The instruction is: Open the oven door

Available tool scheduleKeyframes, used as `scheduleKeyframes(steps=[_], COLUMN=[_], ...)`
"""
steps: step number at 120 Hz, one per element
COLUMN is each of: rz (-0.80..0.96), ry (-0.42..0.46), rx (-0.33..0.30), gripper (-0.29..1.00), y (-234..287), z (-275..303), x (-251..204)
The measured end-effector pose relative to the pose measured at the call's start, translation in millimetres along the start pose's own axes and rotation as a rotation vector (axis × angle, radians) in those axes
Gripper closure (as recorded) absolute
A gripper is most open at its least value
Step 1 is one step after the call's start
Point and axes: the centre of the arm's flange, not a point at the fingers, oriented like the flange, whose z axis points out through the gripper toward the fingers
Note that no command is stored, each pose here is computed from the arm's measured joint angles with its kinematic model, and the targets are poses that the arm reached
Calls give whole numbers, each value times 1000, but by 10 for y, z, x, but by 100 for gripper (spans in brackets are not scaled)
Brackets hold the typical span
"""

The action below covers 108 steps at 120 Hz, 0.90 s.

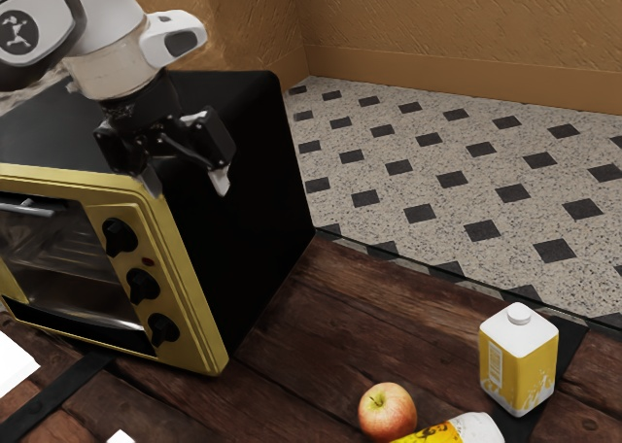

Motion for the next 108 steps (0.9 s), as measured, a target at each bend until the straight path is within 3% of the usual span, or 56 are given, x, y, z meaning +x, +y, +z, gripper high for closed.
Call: scheduleKeyframes(steps=[9,15,25,36,48,65,87,108], rz=[-205,-319,-576,-933,-1185,-1453,-1778,-1867], ry=[12,21,79,135,184,244,309,310], rx=[-9,-35,-104,-93,-123,-193,-191,-158], gripper=[0,0,0,0,0,0,0,0], y=[-37,-171,-844,-1517,-1857,-2130,-2465,-2471], z=[-130,-277,-587,-545,-407,-405,-320,-234], x=[-134,-455,-1022,-1038,-1156,-1201,-1018,-1093])
